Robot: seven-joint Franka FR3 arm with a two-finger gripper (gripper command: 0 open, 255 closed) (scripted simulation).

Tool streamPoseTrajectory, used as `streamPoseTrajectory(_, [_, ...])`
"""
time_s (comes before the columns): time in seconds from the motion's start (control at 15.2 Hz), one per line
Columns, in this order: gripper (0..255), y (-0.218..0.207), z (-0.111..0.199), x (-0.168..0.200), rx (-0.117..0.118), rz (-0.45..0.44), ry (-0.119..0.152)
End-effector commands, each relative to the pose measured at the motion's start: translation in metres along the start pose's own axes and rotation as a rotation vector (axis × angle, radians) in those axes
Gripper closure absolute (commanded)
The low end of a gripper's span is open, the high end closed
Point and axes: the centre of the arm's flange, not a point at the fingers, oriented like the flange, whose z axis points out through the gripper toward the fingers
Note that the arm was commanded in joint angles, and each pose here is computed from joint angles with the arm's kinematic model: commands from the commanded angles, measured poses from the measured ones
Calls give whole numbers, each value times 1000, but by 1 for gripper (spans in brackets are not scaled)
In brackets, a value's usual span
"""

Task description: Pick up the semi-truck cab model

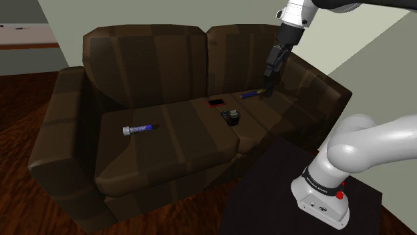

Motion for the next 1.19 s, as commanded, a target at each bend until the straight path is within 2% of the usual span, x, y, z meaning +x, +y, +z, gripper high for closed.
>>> streamPoseTrajectory(0.0, [0, 0, 0, 0, 0, 0, 0])
streamPoseTrajectory(1.12, [0, 79, 178, 119, -41, 184, -65])
